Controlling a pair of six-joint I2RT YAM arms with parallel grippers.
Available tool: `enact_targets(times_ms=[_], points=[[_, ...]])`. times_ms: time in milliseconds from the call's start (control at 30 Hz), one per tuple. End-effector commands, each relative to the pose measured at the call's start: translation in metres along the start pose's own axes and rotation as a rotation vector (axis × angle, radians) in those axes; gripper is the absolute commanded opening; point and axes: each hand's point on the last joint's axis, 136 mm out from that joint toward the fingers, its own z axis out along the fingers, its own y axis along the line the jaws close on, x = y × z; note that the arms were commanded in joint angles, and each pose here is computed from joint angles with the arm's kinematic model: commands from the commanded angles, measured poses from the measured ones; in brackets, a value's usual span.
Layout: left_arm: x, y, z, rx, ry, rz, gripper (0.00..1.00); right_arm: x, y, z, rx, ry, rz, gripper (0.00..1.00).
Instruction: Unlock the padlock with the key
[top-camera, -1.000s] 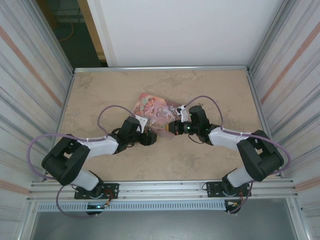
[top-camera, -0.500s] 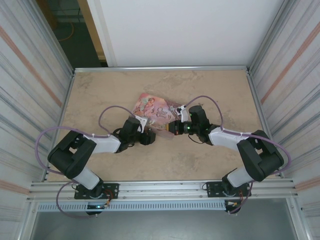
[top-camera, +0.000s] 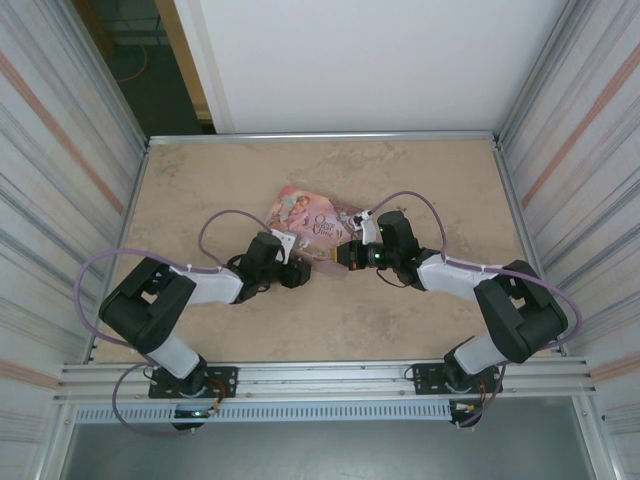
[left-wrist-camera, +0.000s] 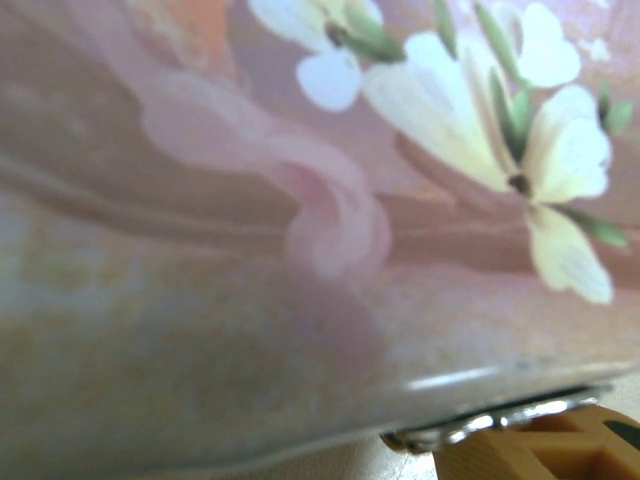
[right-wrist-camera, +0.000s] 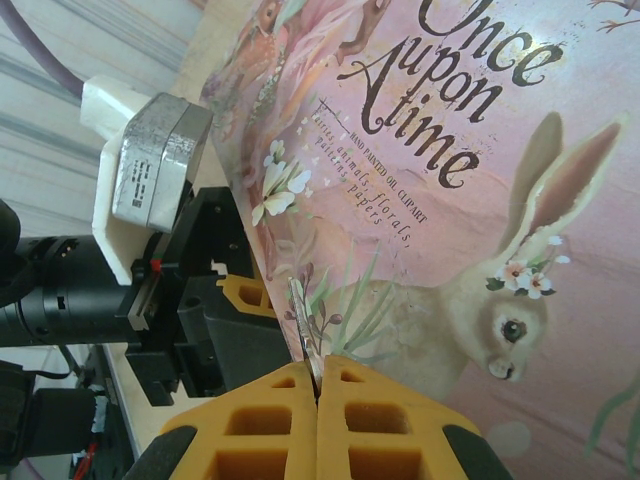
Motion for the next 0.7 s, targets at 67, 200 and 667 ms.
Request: enact_targets(times_ms=[67, 200, 667], points=[[-0.0209, -0.0118, -0.0002, 0.046, -0.052, 0.026, 0.53, 0.0414, -0.0301, 0.0012, 0.120, 0.126, 0.070, 0.00], [-0.0210, -0.0144, -0.0004, 0.040, -0.053, 0.034, 0.51, 0.0423, -0.0303, 0.0007, 0.121, 0.126, 0.071, 0.00], [-0.0227, -0.0149, 0.0021, 0.012, -0.050, 0.034, 0.37, 0.0430, -0.0296, -0.0008, 0.120, 0.122, 0.067, 0.00]])
